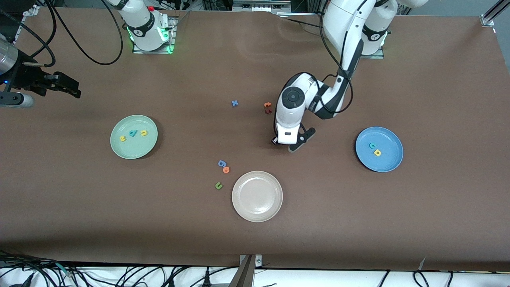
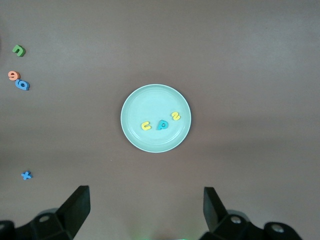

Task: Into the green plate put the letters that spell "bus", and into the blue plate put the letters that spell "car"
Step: 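Carry the teal letter to the blue plate and open the left gripper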

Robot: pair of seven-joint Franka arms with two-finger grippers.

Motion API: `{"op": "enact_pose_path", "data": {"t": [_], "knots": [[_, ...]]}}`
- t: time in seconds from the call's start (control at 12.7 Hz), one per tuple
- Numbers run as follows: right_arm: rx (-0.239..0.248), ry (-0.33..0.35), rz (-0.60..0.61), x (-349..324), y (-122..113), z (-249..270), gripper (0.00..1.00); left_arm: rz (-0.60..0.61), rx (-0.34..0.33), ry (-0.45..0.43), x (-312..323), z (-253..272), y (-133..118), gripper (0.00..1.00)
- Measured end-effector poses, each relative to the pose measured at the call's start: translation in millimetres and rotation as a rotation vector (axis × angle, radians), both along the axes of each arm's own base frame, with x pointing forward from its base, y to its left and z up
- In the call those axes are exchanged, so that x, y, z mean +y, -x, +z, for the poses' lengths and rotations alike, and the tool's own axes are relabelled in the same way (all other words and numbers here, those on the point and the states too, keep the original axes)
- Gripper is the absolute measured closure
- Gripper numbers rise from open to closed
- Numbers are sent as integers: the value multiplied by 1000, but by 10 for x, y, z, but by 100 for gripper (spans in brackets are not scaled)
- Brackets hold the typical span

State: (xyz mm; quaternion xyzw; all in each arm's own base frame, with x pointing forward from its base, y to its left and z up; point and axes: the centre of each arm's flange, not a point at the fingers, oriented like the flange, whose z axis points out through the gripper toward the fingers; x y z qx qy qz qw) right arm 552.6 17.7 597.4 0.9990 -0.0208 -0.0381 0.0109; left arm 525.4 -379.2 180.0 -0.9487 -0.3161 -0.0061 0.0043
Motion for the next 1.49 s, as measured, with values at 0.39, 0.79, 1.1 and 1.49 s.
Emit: {"op": "enact_pose_path", "data": {"t": [0.39, 0.79, 1.1, 1.49], "knots": [[0, 0, 0, 2, 0, 1, 0, -462, 81, 1, 1318, 768, -659, 83], [-3, 0, 1, 6, -3, 4, 0, -860, 112, 38, 2455, 905, -880, 83], [-6, 0, 2, 8, -5, 6, 0, -1026, 155, 73, 2970, 719, -796, 83], [-6, 0, 2, 11, -5, 6, 0, -1027, 208, 93, 3112, 331, -507, 83]]}}
